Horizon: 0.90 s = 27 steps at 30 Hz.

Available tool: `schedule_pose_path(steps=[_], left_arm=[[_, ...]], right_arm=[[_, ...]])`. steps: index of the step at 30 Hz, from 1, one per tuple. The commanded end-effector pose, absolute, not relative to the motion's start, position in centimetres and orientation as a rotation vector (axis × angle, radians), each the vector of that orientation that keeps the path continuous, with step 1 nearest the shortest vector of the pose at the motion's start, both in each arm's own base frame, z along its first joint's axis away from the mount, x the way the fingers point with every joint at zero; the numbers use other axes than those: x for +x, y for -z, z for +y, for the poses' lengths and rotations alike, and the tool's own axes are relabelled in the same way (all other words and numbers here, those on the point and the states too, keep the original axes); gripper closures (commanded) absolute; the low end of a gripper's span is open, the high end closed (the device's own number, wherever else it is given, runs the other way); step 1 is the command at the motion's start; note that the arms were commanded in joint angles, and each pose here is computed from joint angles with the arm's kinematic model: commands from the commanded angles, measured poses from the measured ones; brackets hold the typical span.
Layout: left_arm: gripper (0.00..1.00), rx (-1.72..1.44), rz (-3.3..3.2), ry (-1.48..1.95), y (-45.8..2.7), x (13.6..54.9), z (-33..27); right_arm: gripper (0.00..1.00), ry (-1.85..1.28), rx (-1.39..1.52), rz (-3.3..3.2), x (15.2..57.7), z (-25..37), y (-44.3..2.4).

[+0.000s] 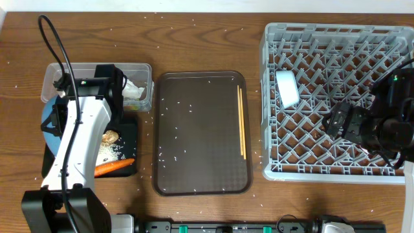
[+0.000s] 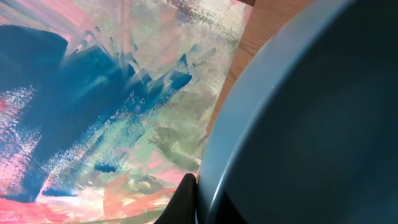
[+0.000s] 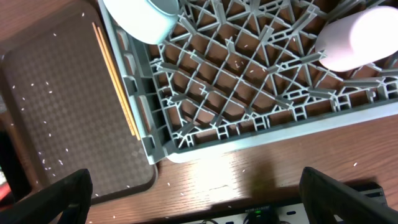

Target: Sort waste into correct bins and load items into the dishwasher rack

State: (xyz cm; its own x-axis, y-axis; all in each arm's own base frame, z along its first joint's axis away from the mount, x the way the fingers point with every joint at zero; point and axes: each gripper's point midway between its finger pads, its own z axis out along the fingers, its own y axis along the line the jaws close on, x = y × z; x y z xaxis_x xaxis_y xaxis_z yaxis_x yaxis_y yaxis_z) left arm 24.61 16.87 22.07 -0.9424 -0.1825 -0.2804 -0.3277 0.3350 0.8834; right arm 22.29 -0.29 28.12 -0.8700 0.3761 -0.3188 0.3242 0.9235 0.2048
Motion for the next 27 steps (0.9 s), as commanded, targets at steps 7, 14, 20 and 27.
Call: schedule_pose_path(steps=[7,14,20,27], left_arm=[[0.94,-0.693,2.454,-1.309,-23.2,24.3,15.4],[0.94,-0.569,2.519,-0.404,-25.3,26.5,6.7],[0.94,-0.179,2.351,0.278,-30.3,29.0,-3.9],[0.94,0.058,2.344,0.486,-30.8,28.6,-10.0]], right_arm=[[0.01,-0.194,0.495,2.728,22.3,-0.5,-28.2],[0.01,-0.458,0.397,2.650,24.0,2.7,-29.6],[0.07,-0.851,0.065,2.419,26.5,7.9,-34.1],[0.06,-1.027,-0.316,2.231,26.5,13.7,-37.6]])
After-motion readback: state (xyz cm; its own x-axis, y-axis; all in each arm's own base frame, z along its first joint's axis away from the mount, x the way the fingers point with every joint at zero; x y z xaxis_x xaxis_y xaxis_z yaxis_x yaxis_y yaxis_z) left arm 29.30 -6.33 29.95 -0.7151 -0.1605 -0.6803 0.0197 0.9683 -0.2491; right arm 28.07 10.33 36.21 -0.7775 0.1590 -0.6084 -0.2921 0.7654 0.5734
